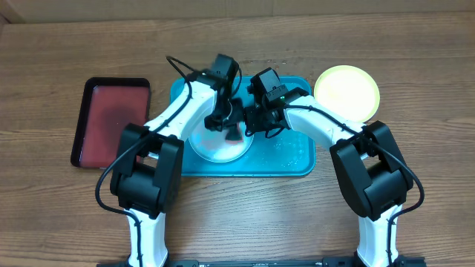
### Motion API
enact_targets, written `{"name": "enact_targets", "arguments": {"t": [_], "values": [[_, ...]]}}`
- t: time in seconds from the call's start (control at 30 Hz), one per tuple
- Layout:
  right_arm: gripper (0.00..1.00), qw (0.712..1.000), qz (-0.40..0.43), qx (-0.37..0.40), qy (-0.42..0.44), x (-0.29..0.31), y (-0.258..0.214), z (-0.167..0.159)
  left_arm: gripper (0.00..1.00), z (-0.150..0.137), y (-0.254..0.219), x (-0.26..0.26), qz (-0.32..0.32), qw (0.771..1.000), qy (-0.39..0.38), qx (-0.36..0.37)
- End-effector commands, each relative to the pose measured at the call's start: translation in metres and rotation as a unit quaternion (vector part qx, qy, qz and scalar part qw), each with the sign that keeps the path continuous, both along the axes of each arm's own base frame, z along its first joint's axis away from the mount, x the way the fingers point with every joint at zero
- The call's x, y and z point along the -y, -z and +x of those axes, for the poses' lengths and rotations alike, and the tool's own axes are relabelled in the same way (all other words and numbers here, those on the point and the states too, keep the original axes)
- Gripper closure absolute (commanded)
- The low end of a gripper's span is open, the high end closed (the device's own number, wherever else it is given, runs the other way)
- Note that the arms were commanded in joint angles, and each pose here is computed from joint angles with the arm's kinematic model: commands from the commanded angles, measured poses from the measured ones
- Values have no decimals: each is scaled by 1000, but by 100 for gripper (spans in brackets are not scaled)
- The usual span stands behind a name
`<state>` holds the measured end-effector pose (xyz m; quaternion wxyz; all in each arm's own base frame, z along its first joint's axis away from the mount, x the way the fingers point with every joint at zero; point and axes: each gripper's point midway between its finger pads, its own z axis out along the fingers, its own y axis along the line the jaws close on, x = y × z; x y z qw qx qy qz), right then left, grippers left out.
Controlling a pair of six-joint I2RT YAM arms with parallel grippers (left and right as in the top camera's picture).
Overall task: Clean dirty plates on tray and stack at the side
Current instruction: 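Scrub the light-blue plate with the sponge in the left gripper, then return the sponge to the black tray water and release it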
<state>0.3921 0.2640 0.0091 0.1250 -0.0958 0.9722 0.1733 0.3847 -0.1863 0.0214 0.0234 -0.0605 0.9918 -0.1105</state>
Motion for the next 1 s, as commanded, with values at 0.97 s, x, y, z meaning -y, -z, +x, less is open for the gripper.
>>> {"name": "enact_targets", "arguments": {"t": [0.97], "values": [[96,1000,-27,-4,10,14,10,-3,96,63,-86,-158,238,962,-111,79]]}}
